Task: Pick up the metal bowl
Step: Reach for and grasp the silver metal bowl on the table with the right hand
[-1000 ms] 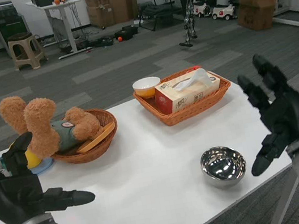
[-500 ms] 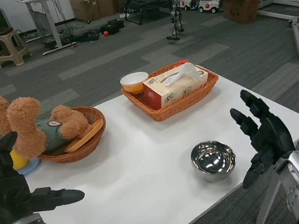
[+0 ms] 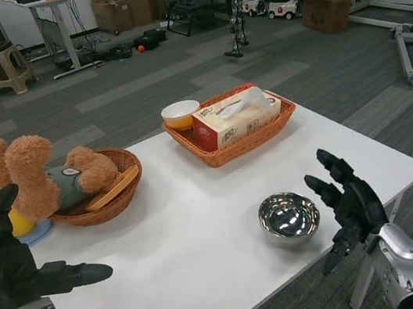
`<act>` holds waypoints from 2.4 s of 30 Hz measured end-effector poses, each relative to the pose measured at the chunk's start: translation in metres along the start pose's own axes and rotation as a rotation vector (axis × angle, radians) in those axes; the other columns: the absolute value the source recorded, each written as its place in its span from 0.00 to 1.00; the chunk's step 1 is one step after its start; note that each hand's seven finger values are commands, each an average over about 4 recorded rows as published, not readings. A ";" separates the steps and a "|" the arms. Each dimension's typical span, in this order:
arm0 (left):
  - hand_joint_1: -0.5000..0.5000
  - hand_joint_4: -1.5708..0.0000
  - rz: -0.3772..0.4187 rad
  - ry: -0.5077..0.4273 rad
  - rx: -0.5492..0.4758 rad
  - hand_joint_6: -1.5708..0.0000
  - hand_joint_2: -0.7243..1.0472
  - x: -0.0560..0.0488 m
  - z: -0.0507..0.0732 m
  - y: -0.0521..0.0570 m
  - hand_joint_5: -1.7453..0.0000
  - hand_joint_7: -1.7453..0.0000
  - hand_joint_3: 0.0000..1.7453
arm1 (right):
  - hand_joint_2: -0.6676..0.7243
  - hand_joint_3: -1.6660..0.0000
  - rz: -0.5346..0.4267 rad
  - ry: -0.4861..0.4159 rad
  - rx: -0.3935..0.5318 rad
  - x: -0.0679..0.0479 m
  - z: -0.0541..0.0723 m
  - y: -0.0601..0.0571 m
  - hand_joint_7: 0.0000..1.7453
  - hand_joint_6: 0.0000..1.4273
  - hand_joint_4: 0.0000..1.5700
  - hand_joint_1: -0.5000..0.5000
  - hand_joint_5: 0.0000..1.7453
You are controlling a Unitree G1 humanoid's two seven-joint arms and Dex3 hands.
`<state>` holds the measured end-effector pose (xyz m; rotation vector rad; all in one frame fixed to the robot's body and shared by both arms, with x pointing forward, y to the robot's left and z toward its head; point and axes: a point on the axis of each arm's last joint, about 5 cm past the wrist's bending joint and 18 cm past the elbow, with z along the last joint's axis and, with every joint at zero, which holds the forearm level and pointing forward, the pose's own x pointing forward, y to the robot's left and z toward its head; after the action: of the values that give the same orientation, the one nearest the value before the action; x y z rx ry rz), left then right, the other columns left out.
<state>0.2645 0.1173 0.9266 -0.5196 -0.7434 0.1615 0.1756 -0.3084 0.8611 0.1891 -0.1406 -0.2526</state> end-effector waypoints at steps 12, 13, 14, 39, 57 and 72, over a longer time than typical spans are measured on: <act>0.04 0.29 -0.002 -0.001 0.001 1.00 0.05 0.000 0.000 0.000 0.29 0.96 0.00 | 0.78 0.95 -0.018 -0.033 -0.108 0.012 -0.011 0.019 0.19 0.00 0.04 0.08 0.39; 0.04 0.29 -0.003 -0.001 0.001 1.00 0.05 0.000 0.000 0.000 0.29 0.96 0.00 | 0.78 0.95 -0.029 -0.042 -0.114 0.012 -0.012 0.020 0.19 0.00 0.04 0.08 0.39; 0.04 0.29 -0.003 -0.001 0.001 1.00 0.06 0.000 0.000 0.000 0.29 0.96 0.00 | 0.80 0.95 -0.036 -0.047 -0.117 0.012 -0.013 0.021 0.19 0.00 0.04 0.08 0.39; 0.04 0.29 0.008 0.003 -0.007 1.00 0.09 0.001 0.001 0.001 0.29 0.96 0.00 | 0.82 0.95 -0.008 0.029 -0.151 0.015 -0.027 0.032 0.19 0.00 0.02 0.08 0.39; 0.04 0.29 0.005 0.005 -0.007 1.00 0.05 0.000 0.000 0.001 0.29 0.96 0.00 | 0.82 0.95 -0.010 0.026 -0.149 0.023 -0.028 0.039 0.16 0.00 0.02 0.08 0.39; 0.04 0.29 0.005 0.005 -0.007 1.00 0.05 0.000 0.000 0.001 0.29 0.96 0.00 | 0.82 0.95 -0.009 -0.003 -0.142 0.026 -0.024 0.040 0.19 0.00 0.00 0.08 0.39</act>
<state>0.2644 0.1183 0.9266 -0.5281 -0.7376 0.1620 0.2136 -0.2727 0.8486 0.0485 -0.1242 -0.2707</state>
